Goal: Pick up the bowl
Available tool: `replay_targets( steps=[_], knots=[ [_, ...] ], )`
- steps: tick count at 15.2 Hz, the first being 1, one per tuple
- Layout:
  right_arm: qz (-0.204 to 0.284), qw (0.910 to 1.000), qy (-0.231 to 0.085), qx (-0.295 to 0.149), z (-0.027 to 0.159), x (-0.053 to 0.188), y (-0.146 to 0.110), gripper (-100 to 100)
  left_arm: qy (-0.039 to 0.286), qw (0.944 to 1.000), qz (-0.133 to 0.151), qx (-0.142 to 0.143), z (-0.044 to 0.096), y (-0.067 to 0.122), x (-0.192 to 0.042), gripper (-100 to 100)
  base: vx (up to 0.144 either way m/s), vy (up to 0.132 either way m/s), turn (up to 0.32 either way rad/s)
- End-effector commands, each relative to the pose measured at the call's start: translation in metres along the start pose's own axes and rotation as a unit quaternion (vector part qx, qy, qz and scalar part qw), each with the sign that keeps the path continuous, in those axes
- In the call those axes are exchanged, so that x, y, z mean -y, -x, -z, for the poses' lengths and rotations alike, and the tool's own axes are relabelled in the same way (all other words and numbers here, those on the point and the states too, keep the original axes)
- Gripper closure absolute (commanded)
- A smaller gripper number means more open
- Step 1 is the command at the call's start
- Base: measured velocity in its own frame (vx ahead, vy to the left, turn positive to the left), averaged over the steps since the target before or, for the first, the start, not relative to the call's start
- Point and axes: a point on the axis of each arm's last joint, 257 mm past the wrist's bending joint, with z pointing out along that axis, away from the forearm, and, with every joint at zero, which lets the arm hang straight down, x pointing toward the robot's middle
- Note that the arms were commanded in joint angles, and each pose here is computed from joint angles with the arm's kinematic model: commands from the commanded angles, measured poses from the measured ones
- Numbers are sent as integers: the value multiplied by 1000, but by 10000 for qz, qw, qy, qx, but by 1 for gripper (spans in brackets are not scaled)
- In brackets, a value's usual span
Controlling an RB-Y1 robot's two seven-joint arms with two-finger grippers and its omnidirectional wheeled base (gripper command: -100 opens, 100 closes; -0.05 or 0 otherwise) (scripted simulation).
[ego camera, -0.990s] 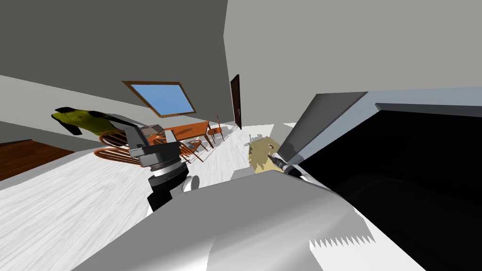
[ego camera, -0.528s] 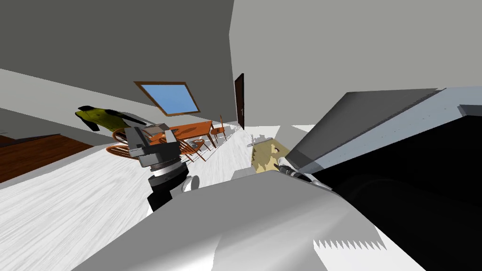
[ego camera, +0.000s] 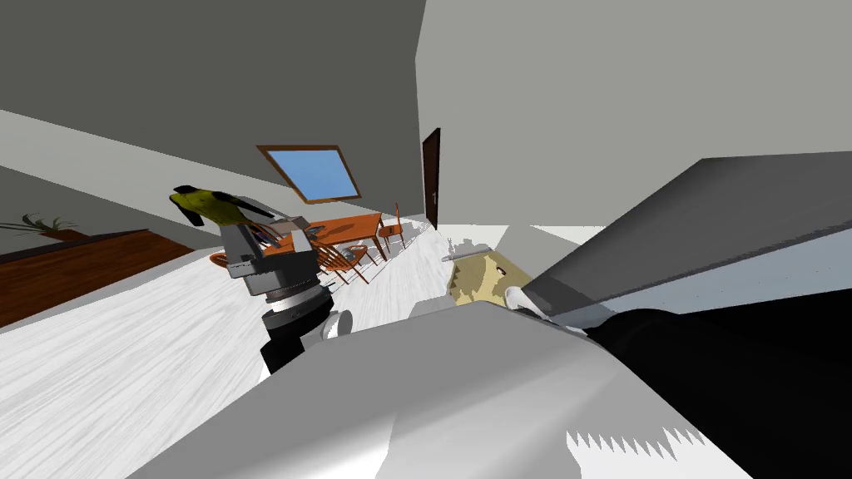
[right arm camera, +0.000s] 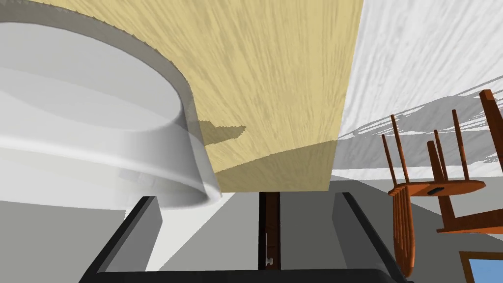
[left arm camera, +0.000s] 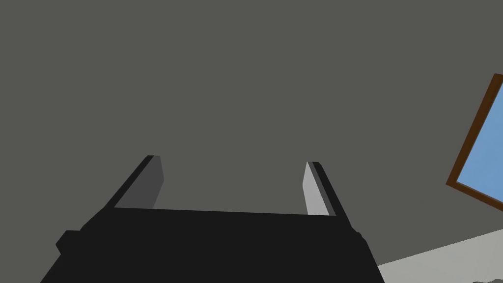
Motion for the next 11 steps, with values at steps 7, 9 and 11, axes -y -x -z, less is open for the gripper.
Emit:
replay_targets(
  steps=[7, 9, 11],
  knots=[
    [1210, 9859, -485, -1052, 35, 66, -80, -100, 0, 10000, 0, 0, 0, 0, 0, 0, 86, 67, 102],
    [1594, 9754, -598, -1398, 51, 87, -103, -100, 0, 10000, 0, 0, 0, 0, 0, 0, 82, 66, 96],
    [1898, 9650, -673, -1677, 65, 104, -121, -100, 0, 10000, 0, 0, 0, 0, 0, 0, 86, 85, 125]
  ],
)
